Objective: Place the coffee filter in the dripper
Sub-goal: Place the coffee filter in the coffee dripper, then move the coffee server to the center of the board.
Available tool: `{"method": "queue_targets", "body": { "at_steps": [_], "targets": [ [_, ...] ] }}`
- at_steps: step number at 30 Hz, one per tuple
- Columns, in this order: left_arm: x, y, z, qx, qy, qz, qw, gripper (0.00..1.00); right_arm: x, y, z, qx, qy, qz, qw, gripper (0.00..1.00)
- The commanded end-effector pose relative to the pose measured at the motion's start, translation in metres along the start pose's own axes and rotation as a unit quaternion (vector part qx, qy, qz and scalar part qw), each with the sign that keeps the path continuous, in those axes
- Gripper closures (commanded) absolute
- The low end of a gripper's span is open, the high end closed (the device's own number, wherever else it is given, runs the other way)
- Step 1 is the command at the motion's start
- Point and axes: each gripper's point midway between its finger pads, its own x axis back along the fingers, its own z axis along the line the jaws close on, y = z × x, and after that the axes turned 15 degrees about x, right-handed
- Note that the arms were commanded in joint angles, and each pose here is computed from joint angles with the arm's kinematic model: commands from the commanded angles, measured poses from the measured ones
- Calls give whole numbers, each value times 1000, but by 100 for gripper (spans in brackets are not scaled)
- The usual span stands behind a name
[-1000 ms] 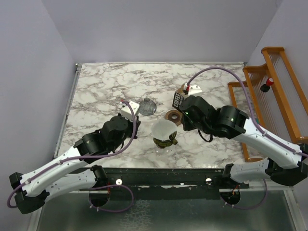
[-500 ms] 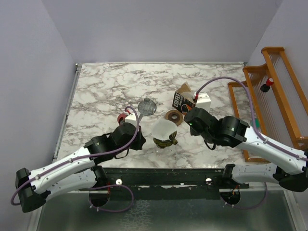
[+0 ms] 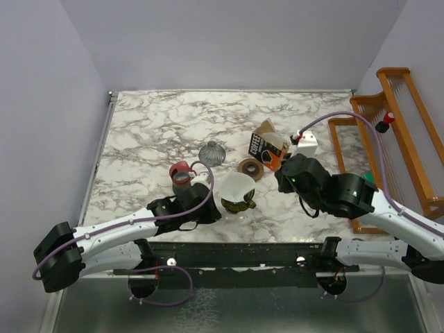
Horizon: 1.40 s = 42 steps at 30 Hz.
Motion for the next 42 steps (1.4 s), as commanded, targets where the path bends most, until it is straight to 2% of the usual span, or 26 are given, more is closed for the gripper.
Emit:
{"method": "queue_targets", "body": {
  "at_steps": [1,13,29,42],
  "targets": [
    [-11,0,-21,35,-45,0,998,100,8,8,-5,-18,8,-28,999,99],
    [-33,11,-27,57,-54,-8,997,100,14,5,-13,-22,9,-41,999,99],
    [-46,46,-23,30,-26,-38,999,100,10,3,-15,-11,1,-45,999,99],
    [-59,21,-43,19,-62,47,997,100,10,4,-16,-8,-5,-45,999,99]
  ]
}}
